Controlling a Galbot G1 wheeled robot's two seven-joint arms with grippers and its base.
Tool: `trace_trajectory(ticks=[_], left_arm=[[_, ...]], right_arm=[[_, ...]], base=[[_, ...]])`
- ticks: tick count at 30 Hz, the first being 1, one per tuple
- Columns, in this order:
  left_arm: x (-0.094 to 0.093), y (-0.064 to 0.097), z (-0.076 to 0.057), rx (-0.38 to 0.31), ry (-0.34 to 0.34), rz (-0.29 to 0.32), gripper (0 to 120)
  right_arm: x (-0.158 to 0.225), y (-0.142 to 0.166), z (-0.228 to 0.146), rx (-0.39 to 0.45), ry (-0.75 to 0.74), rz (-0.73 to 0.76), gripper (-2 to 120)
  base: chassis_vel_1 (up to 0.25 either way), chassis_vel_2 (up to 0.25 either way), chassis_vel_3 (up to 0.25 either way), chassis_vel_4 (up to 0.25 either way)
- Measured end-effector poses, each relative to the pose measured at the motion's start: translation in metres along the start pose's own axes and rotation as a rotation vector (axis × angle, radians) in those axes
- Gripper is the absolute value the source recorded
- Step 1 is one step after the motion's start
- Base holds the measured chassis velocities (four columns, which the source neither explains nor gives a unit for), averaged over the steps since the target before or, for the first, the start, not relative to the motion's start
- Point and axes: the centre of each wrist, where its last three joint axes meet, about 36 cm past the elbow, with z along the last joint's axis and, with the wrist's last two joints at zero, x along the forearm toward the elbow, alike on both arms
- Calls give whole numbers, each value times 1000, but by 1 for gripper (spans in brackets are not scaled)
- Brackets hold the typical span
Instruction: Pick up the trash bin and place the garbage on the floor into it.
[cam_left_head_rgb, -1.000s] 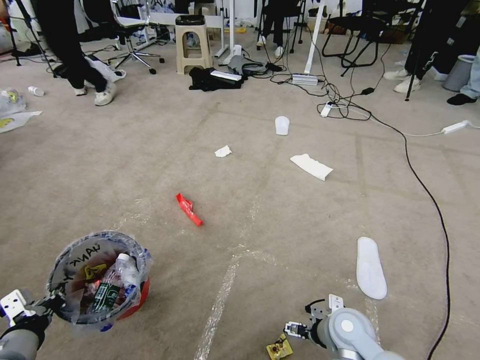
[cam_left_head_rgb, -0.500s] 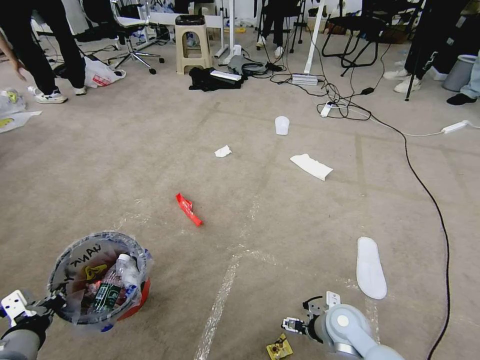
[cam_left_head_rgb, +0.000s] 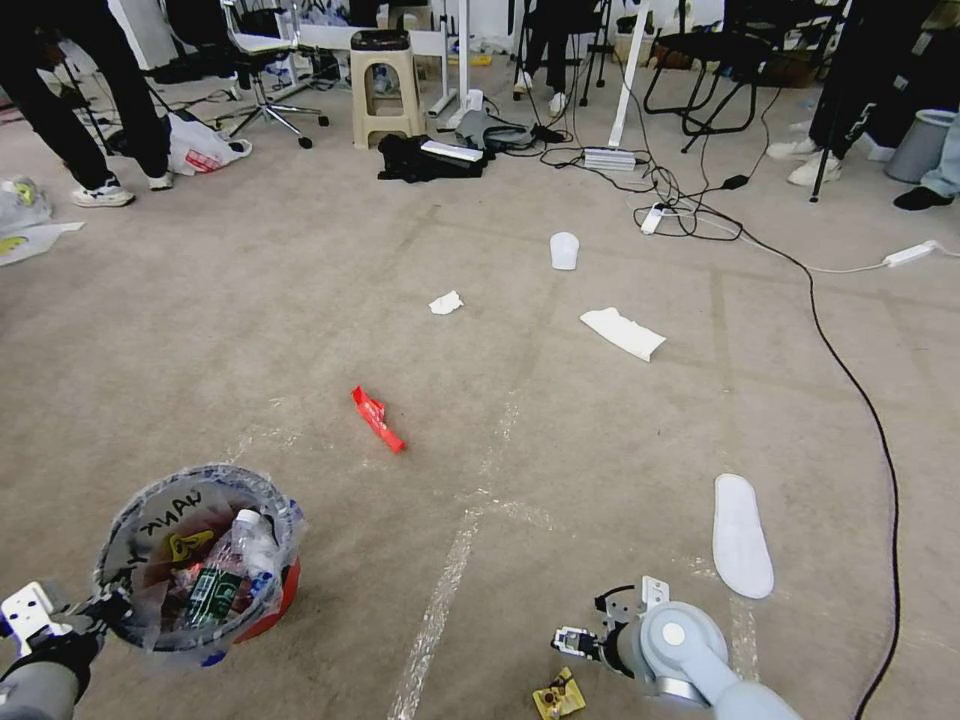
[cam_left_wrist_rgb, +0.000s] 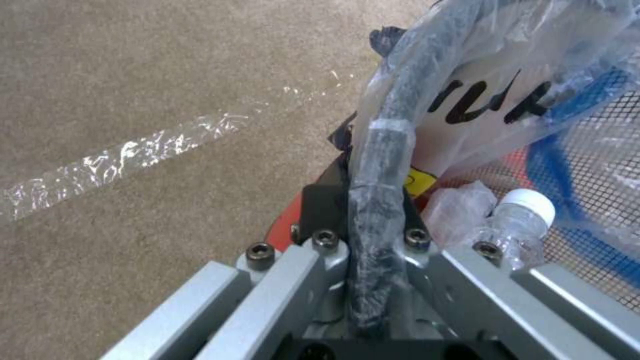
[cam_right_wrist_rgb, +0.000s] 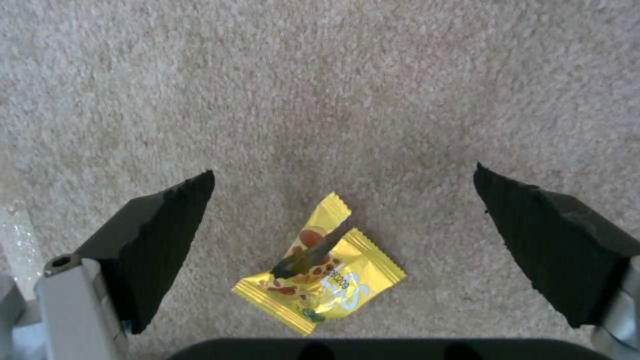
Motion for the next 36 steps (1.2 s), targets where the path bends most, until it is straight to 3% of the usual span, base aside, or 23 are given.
trace_trajectory(ticks=[36], left_arm=[[2,0,0,-9,2,2,0]], right_arm=[[-3,4,5,7,0,-13,98]], base=[[0,0,0,0]])
